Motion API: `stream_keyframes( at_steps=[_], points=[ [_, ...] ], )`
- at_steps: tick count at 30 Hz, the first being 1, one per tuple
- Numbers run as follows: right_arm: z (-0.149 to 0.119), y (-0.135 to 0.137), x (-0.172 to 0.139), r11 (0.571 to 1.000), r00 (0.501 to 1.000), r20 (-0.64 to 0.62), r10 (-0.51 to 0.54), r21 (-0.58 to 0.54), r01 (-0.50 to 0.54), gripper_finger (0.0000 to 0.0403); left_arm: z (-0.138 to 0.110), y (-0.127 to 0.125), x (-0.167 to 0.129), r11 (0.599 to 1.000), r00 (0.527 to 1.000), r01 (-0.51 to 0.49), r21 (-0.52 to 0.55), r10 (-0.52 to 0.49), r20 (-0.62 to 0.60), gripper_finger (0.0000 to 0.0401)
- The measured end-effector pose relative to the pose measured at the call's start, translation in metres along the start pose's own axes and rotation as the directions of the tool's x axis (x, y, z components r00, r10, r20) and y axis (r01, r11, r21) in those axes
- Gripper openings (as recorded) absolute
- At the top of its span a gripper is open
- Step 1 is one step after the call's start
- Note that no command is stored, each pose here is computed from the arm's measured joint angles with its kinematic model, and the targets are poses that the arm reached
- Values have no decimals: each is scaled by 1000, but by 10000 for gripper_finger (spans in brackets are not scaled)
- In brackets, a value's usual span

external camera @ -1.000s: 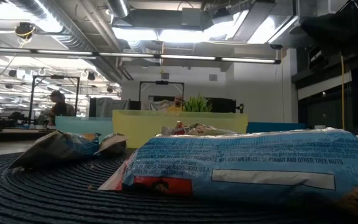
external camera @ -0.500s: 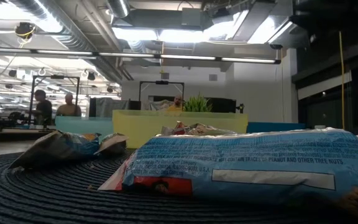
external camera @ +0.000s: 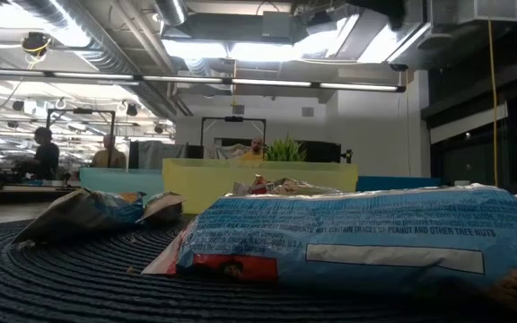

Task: Pick and place Granola Bars by type
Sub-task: Put the yellow granola bar into the blue bin

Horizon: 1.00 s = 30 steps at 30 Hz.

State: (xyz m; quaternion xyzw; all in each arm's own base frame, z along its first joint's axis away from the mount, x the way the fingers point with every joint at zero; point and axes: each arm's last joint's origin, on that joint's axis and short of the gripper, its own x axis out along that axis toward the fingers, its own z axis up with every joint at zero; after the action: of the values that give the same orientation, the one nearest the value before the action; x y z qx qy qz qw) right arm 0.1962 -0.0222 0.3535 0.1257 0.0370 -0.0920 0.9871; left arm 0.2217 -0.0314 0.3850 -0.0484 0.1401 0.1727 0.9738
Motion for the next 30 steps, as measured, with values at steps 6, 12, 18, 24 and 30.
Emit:
stream_keyframes(
  at_steps=[6, 12, 18, 24, 30],
  points=[
    [25, 1, 53, 999, 997, -58, 50, -10, -50, 223, -2, -5, 17, 997, 998, 56, 49, -56, -14, 60],
    [44, -3, 101, 988, 983, -105, 152, 32, -150, 223, 2, -10, 22, 991, 994, 109, 78, -111, 21, 26],
    [52, -5, 135, 962, 951, -149, 270, 73, -261, 223, 4, -10, 20, 989, 992, 112, 97, -117, 45, 26],
    [59, -9, 158, 901, 887, -173, 429, 160, -404, 223, 4, -10, 20, 987, 992, 111, 120, -117, 44, 24],
    [67, -8, 170, 841, 825, -173, 538, 172, -512, 223, 4, -10, 20, 986, 993, 104, 133, -111, 42, 23]
  ],
)
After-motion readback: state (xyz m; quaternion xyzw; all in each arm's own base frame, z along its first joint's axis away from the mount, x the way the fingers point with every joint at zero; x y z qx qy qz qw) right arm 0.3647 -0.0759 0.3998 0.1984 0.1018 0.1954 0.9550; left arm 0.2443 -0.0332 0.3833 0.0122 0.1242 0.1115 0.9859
